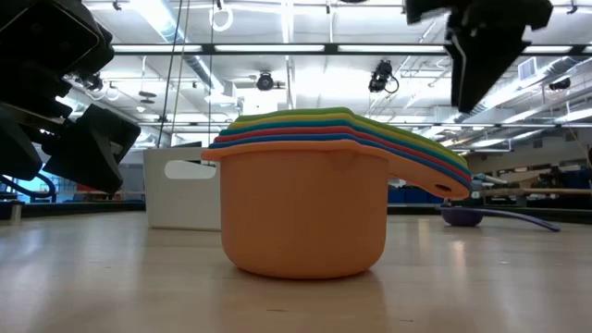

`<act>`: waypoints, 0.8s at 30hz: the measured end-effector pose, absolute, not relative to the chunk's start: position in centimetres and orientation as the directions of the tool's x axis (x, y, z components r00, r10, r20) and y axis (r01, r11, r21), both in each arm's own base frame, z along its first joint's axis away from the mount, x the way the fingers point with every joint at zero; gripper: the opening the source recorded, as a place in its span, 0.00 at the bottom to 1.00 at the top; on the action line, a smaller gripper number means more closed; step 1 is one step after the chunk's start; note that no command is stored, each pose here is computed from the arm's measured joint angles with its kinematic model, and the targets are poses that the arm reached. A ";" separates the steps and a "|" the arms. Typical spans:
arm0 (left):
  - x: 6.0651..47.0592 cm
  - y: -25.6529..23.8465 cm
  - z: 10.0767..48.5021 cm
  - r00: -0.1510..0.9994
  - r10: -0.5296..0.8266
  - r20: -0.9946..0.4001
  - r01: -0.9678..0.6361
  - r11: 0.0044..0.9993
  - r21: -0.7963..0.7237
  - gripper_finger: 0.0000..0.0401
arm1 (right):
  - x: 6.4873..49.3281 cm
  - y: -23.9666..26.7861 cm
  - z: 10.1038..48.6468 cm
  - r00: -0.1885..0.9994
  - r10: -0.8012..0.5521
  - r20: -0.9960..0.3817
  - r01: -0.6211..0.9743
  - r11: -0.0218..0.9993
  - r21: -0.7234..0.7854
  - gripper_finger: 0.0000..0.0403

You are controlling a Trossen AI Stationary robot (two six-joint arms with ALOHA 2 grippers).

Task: Nest measuring cups in basket
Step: Stack the dark blue measuring cup into the green measuring cup

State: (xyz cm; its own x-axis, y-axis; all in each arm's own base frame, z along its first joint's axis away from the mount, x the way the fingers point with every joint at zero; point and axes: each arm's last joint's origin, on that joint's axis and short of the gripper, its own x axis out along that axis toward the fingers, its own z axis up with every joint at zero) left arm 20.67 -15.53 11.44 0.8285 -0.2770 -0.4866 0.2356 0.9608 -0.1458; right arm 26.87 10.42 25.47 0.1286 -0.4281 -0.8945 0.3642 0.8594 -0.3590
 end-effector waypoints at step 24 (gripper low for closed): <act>18.3 -14.3 16.3 0.836 -0.288 -0.467 0.287 0.955 -0.075 0.58 | 21.3 3.9 17.4 0.075 -0.381 -0.922 0.635 0.731 -0.250 0.81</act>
